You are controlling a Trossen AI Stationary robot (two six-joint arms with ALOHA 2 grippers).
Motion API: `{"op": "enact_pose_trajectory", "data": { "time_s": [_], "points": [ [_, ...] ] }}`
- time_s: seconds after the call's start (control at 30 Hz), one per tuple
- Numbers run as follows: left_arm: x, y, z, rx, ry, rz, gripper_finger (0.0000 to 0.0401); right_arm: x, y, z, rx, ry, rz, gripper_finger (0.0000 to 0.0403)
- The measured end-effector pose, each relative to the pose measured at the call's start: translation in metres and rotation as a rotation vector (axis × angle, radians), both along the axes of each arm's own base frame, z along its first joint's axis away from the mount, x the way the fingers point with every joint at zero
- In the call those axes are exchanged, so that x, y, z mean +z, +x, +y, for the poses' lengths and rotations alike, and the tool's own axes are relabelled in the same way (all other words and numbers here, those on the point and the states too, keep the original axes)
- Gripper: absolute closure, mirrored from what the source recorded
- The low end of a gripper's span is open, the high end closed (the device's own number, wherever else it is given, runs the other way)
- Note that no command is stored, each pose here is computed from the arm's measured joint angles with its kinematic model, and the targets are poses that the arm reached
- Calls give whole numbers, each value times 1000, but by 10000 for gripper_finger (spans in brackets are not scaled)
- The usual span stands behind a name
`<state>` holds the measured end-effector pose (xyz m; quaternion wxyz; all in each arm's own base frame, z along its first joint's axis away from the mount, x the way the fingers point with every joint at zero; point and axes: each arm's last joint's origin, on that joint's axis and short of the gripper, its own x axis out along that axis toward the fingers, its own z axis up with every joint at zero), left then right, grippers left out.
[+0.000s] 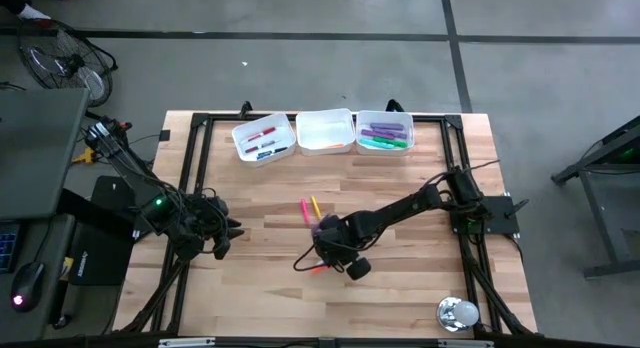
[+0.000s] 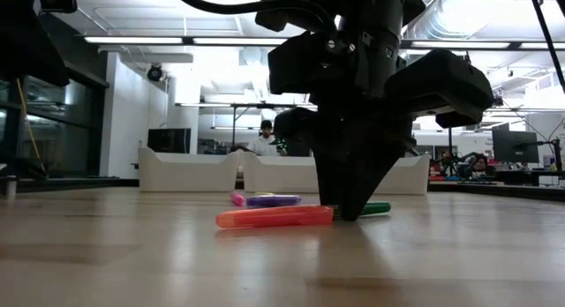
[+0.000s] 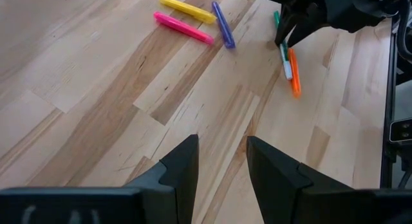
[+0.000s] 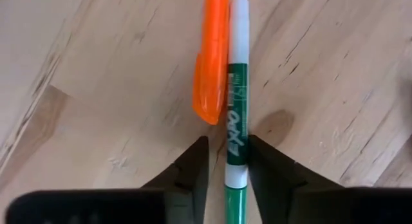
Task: Pick & Place Markers
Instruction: Put the green marker pen into the left white bin
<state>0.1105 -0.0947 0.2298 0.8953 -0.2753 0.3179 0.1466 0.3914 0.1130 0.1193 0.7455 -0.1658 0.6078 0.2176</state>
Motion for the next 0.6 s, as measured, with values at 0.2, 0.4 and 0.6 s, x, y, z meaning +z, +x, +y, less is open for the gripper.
{"op": "enact_pose_trajectory", "data": {
  "time_s": [0.2,0.4,0.6],
  "points": [
    [0,0,0,0,1,0,272,0,-2,-1,-74,-23,18,360],
    [0,0,0,0,0,0,272,0,-2,-2,-142,-23,32,380],
    [0,0,0,0,-1,-1,272,0,-1,-7,-239,-8,44,380]
  ]
}}
